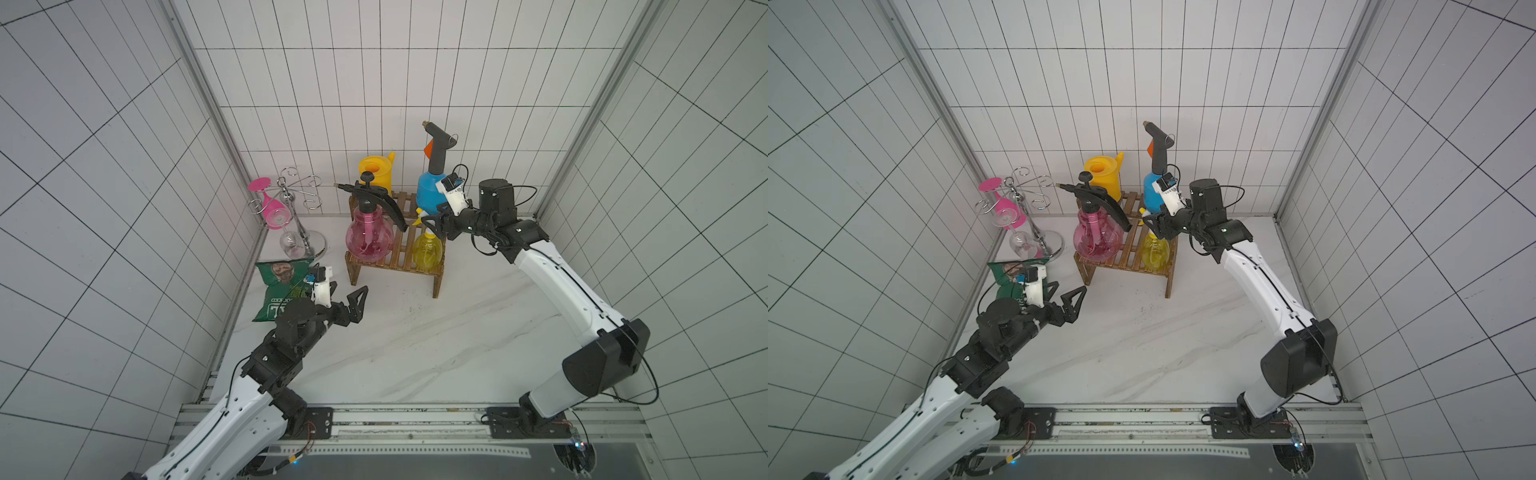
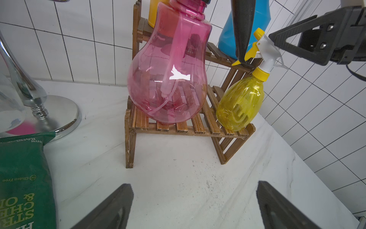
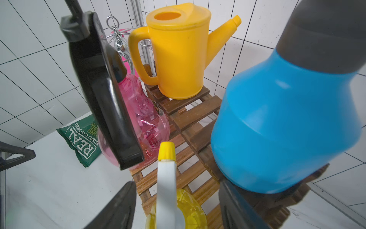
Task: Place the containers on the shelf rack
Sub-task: 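Place the container on the shelf, then reset both arms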
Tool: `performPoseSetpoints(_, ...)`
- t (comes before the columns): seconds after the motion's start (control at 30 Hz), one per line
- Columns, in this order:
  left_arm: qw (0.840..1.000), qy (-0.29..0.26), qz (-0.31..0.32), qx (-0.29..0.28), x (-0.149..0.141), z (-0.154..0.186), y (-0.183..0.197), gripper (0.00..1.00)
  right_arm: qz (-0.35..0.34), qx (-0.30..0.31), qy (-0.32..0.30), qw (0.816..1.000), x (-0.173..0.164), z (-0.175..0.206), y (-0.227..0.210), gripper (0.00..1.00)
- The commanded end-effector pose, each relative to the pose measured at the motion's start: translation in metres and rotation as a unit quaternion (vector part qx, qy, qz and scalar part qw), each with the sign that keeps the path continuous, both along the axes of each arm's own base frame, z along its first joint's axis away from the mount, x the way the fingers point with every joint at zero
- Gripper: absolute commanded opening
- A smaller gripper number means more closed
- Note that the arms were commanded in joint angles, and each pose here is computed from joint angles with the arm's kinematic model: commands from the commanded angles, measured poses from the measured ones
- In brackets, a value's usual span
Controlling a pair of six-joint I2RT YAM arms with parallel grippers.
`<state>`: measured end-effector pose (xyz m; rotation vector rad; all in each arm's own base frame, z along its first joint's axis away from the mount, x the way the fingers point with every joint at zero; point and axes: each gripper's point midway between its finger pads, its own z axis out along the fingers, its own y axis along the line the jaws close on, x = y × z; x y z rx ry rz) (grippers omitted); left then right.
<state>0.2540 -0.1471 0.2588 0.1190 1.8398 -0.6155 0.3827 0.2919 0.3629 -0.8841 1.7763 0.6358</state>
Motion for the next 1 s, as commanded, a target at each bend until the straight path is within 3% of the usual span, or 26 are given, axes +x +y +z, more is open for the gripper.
performPoseSetpoints(0.0,1.0,-0.006,0.004,0.003,0.0,-0.001,0.003,0.99,-0.001,0.007,-0.002,1.0,-0.014,0.009,-0.005,0.69)
performPoseSetpoints(0.4,1.0,-0.023,0.007,0.008,-0.003,0.006,0.007,0.99,-0.031,0.052,-0.057,0.997,-0.071,0.042,-0.047,0.69)
performPoseSetpoints(0.63,0.999,-0.034,0.012,0.012,-0.004,0.006,0.01,0.98,-0.189,0.103,-0.083,0.973,-0.104,0.031,-0.124,0.78)
performPoseSetpoints(0.77,0.999,-0.037,0.017,0.019,-0.002,0.001,0.012,0.98,-0.342,0.128,-0.069,0.928,-0.112,-0.013,-0.189,0.92)
performPoseSetpoints(0.83,0.999,-0.035,0.023,0.022,-0.001,-0.002,0.014,0.98,-0.435,0.133,-0.064,0.888,-0.116,-0.04,-0.228,1.0)
performPoseSetpoints(0.9,0.999,-0.031,0.027,0.024,0.0,-0.005,0.015,0.98,-0.517,0.132,-0.063,0.844,-0.123,-0.068,-0.264,0.99)
performPoseSetpoints(0.97,0.999,-0.025,0.031,0.03,0.001,-0.009,0.015,0.98,-0.567,0.127,-0.071,0.811,-0.129,-0.093,-0.29,0.99)
